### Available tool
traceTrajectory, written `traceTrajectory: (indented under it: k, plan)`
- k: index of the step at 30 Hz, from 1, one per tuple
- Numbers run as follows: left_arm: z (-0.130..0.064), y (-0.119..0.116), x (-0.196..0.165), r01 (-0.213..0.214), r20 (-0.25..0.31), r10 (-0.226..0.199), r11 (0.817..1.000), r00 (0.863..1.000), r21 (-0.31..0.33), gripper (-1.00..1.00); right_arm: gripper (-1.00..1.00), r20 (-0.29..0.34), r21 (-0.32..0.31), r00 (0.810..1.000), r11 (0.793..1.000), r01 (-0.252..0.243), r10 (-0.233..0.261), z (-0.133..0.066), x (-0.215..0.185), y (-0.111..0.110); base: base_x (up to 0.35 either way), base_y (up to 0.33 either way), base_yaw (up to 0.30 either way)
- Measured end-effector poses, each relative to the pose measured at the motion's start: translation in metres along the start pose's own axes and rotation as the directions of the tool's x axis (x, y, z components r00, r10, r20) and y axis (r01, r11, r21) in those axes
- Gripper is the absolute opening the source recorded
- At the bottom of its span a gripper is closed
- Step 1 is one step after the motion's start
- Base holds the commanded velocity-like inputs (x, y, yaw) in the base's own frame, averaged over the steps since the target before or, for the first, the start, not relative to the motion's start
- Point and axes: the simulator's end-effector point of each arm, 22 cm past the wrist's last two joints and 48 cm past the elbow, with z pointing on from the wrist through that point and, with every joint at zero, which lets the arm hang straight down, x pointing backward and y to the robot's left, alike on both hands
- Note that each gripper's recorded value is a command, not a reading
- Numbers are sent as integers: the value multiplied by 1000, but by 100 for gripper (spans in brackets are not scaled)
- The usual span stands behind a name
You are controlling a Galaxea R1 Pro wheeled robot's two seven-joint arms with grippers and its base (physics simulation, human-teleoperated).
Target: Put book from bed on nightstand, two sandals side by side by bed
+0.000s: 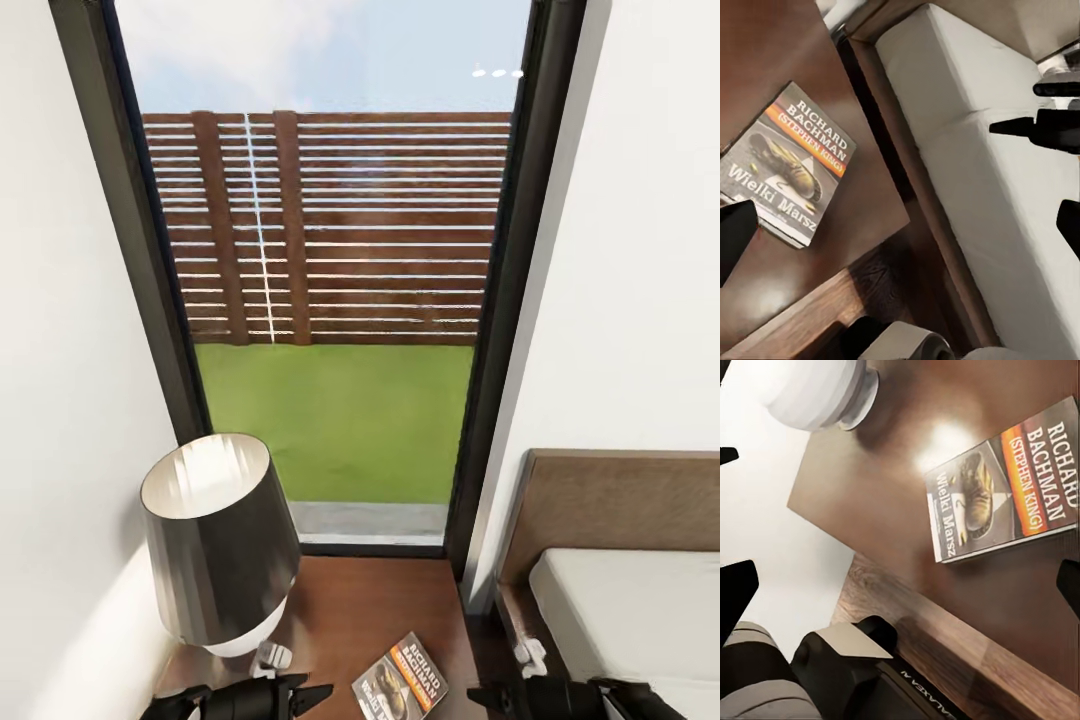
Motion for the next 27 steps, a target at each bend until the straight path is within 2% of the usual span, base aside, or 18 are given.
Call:
traceTrajectory:
  k: [4,10,14,15,17,23,24,27]
  plan:
    - [3,2,3,7,0,-7,999,1000,-43,100,100,-5,11,1000,1000,-12,12,-4,16,-1,0,0,0]
    - [2,12,16,11,0,-11,993,1000,-119,100,100,-59,38,991,993,-116,118,-11,62,-1,0,0,0]
    - [-1,12,28,18,1,-18,990,1000,-139,100,100,-75,57,985,987,-151,155,-15,74,2,0,0,0]
    - [-3,18,43,28,-3,-29,985,1000,-169,100,100,-101,148,976,973,-179,195,-20,95,-15,0,0,0]
    - [-6,22,48,35,-5,-37,980,999,-195,100,100,-102,185,972,964,-192,213,-24,100,-19,0,0,0]
    - [-27,44,87,53,-20,-63,943,998,-328,100,100,-82,218,982,965,-148,169,-31,97,-21,0,0,0]
    - [-31,48,92,51,-21,-63,934,998,-355,100,100,-80,219,983,965,-146,167,-32,96,-20,0,0,0]
    - [-48,66,104,37,-15,-50,889,999,-457,100,100,-78,221,983,964,-145,166,-35,94,-17,0,0,0]
